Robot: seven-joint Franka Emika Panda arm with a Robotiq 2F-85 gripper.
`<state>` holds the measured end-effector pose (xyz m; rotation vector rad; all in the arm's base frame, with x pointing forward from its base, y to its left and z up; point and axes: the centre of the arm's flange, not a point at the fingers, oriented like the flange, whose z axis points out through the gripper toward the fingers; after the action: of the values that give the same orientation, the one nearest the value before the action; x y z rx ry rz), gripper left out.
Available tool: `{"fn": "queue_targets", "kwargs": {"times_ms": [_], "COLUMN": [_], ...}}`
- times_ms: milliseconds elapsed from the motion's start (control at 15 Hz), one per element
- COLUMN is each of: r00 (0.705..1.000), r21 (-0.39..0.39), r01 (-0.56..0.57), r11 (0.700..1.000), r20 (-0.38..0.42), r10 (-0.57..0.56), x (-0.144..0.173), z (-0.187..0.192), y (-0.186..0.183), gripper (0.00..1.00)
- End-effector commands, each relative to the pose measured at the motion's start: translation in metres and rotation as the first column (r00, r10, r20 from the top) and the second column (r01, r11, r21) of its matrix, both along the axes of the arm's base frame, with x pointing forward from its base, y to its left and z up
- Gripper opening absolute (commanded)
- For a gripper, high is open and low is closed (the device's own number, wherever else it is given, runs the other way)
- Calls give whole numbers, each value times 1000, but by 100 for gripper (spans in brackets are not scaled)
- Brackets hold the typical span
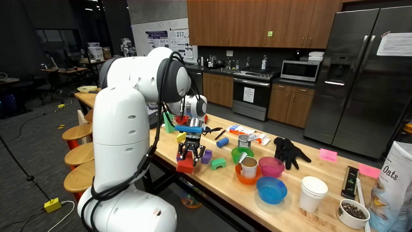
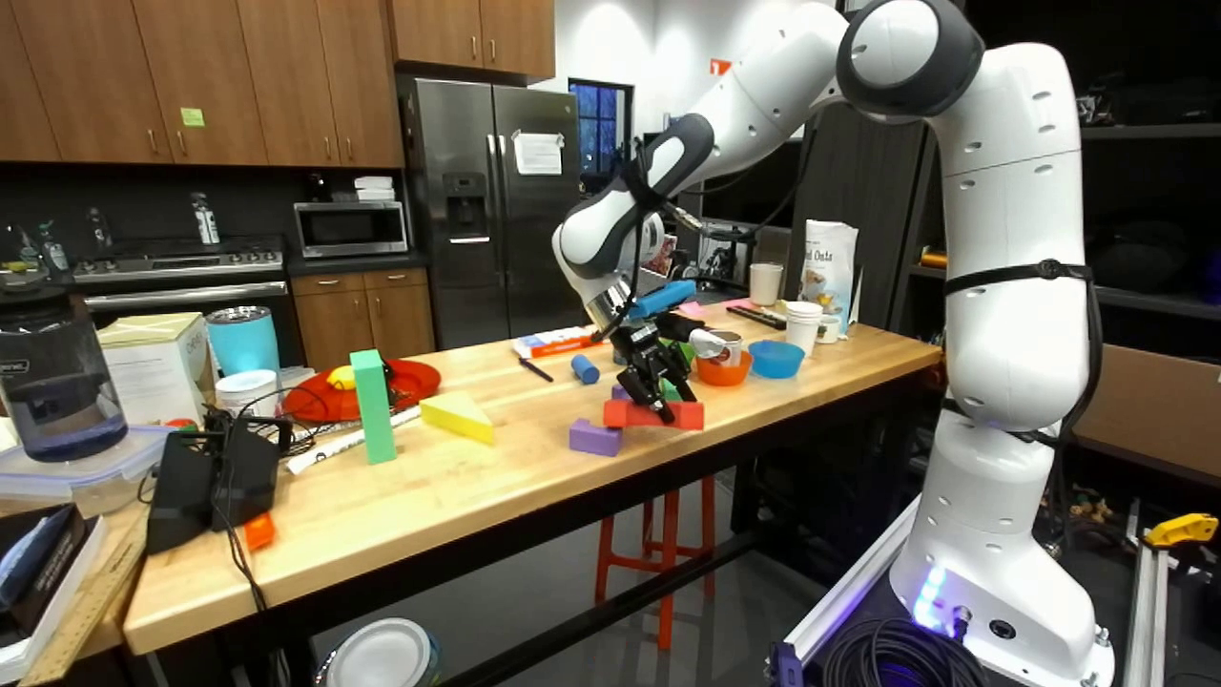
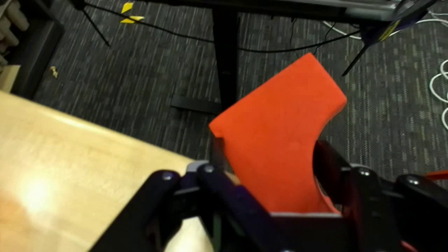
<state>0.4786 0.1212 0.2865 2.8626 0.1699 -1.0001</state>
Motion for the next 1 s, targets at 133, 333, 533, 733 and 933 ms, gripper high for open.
{"fn": "queue_targets", "kwargs": {"times_ms": [133,333,533,733,933], "r00": [987,970,953,936,914], "r21": [42,46,32,14,5], "r01": [137,190,224,252,301], "r11": [990,981,974,968,954], "r20": [-93,-162,-215,-259,-285], "r10": [-133,-180,-212,-240,-287], "x": [-84,-121,-151,-176,-198], "z": [15,21,30,40,49], "y": [4,1,-8,-22,-33], "gripper": [39,39,39,39,39]}}
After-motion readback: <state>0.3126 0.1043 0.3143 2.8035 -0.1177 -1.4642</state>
